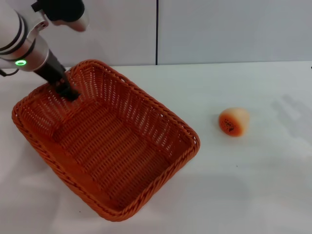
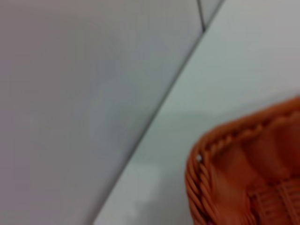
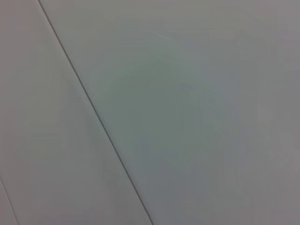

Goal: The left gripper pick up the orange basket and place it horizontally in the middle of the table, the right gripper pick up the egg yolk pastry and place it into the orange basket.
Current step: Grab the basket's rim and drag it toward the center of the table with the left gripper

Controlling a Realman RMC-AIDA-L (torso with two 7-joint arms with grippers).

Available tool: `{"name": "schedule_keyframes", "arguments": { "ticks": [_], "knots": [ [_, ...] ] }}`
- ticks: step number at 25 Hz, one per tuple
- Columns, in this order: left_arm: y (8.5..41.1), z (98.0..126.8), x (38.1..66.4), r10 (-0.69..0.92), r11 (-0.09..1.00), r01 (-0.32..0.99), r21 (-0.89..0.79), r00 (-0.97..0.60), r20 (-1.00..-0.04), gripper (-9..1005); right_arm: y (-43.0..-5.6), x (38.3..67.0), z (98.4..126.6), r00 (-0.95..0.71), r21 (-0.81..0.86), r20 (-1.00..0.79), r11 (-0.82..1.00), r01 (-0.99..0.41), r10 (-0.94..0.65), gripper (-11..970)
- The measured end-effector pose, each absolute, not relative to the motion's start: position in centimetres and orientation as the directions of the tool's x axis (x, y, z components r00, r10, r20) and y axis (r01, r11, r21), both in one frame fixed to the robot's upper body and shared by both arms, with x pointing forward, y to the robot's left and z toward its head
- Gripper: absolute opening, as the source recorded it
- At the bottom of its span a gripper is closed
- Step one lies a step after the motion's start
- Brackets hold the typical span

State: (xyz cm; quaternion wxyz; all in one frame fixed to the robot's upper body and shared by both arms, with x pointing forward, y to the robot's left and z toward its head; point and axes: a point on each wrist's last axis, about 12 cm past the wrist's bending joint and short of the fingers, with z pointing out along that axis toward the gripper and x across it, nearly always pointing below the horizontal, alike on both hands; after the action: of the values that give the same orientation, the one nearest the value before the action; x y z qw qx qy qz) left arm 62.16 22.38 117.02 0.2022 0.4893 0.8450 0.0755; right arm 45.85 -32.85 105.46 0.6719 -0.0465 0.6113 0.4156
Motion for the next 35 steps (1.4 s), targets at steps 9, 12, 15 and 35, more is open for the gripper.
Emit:
{"name": "schedule_keyframes", "arguments": {
  "ticks": [9, 12, 15, 35],
  "knots": [
    [23.4, 117.4, 61.8, 0.863, 0.501, 0.82, 0.279, -0.449, -0.23, 709, -32.7, 45.7, 105.4, -0.099, 0.448, -0.859, 0.646, -0.618, 0.502, 511],
    [23.3, 117.1, 61.9, 0.865, 0.498, 0.823, 0.273, -0.449, -0.225, 685, -32.6, 45.6, 105.3, -0.103, 0.451, -0.858, 0.642, -0.62, 0.503, 512],
    [23.1, 116.5, 61.9, 0.867, 0.495, 0.83, 0.257, -0.452, -0.212, 660, -32.5, 45.6, 105.3, -0.105, 0.454, -0.857, 0.64, -0.62, 0.505, 512],
    [21.8, 115.4, 62.7, 0.862, 0.506, 0.831, 0.233, -0.475, -0.179, 317, -32.6, 45.6, 105.2, -0.108, 0.456, -0.857, 0.646, -0.612, 0.503, 511]
  ]
}}
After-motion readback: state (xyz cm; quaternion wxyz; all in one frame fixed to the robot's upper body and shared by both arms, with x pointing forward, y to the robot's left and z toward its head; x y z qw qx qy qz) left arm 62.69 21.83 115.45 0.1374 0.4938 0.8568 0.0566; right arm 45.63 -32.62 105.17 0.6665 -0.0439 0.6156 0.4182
